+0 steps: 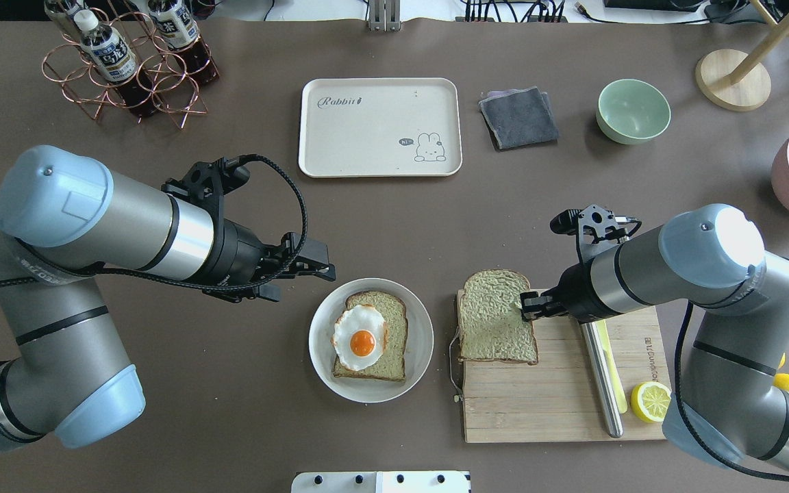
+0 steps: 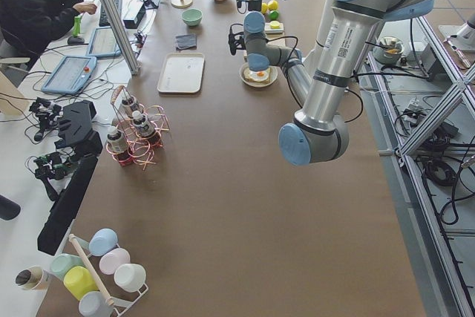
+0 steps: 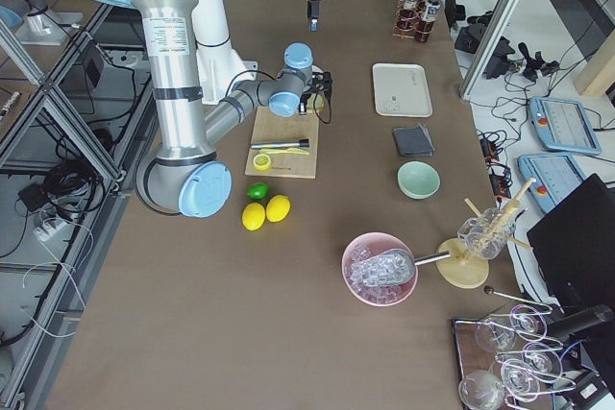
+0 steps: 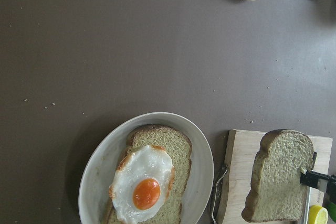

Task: Make sandwich and place on tray
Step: 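Lift the bread slice with the right gripper toward the egg plate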

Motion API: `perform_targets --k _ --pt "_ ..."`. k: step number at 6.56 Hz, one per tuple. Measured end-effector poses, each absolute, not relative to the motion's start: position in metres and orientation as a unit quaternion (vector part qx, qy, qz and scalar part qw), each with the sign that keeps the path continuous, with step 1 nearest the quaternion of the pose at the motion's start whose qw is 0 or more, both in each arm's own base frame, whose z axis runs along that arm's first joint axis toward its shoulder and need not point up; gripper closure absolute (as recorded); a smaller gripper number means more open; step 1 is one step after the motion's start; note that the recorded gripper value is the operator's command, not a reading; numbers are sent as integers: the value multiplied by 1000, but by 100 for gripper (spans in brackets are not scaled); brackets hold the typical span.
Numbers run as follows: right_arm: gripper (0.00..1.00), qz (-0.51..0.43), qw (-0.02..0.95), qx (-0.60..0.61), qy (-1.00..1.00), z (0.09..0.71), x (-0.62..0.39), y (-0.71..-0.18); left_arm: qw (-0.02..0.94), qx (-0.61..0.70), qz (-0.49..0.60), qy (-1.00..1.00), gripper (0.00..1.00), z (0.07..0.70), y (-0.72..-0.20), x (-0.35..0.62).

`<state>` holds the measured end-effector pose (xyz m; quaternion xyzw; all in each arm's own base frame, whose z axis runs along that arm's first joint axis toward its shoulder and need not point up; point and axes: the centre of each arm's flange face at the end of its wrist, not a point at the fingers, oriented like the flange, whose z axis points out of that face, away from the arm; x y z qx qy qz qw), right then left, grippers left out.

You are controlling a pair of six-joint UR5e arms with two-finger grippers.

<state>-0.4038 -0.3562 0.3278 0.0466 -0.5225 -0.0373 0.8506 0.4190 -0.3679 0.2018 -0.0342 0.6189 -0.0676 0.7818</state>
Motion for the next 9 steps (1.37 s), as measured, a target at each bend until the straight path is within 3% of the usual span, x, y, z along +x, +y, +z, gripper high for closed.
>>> perform_targets --k 6,9 --pt "100 -19 834 65 -547 272 -437 -384 781 -34 -68 620 2 199 -370 422" --pt "100 -23 833 86 -546 258 -468 -371 781 -34 -68 620 2 199 -370 422"
